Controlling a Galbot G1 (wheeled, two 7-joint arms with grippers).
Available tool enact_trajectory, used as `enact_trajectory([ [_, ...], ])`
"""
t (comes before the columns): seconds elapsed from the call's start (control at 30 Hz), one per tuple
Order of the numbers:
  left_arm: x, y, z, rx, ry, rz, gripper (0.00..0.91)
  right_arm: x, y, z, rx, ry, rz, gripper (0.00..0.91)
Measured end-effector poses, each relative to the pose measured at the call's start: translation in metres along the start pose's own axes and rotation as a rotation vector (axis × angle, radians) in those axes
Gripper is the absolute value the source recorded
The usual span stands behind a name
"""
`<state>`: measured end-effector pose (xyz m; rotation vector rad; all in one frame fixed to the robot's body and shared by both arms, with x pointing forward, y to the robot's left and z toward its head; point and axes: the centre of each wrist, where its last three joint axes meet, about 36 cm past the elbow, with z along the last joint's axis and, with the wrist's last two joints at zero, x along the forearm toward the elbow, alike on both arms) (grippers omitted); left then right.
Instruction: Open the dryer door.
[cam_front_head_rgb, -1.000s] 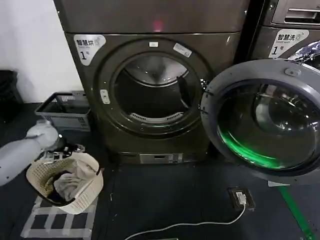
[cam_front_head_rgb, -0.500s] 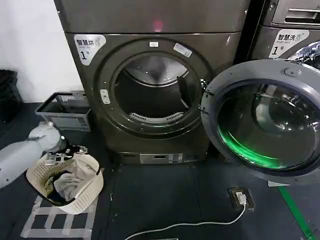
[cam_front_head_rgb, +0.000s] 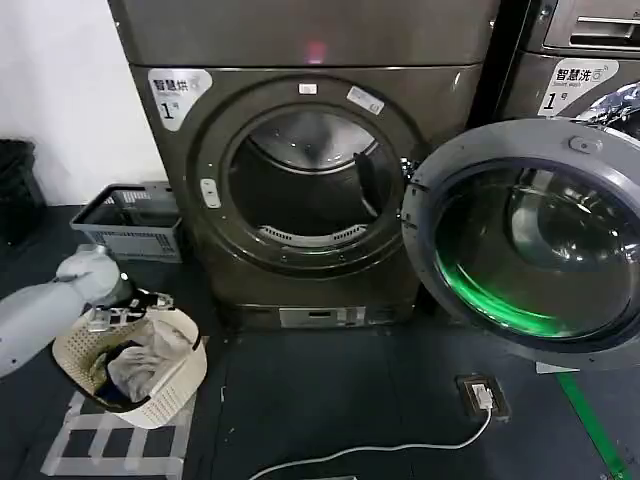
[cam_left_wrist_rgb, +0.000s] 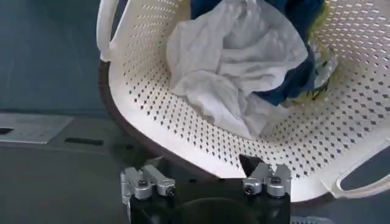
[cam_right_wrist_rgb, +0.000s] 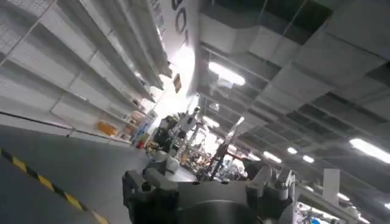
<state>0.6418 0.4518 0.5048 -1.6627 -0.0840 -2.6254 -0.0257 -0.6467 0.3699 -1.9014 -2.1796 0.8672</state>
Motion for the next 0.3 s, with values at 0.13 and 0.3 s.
enact_trajectory([
  [0.13,-0.0001,0.0007,-0.0011,-0.003,-0.002,0.000,0.907,0.0002,-0.0002,0.0007,0.001,0.001,0.000,0.907],
  [0.3,0.0002,0.0013,-0.0040,-0.011,-0.004,0.001,0.907,0.0005,-0.0001,0.0008,0.001,0.000,-0.001,0.907],
])
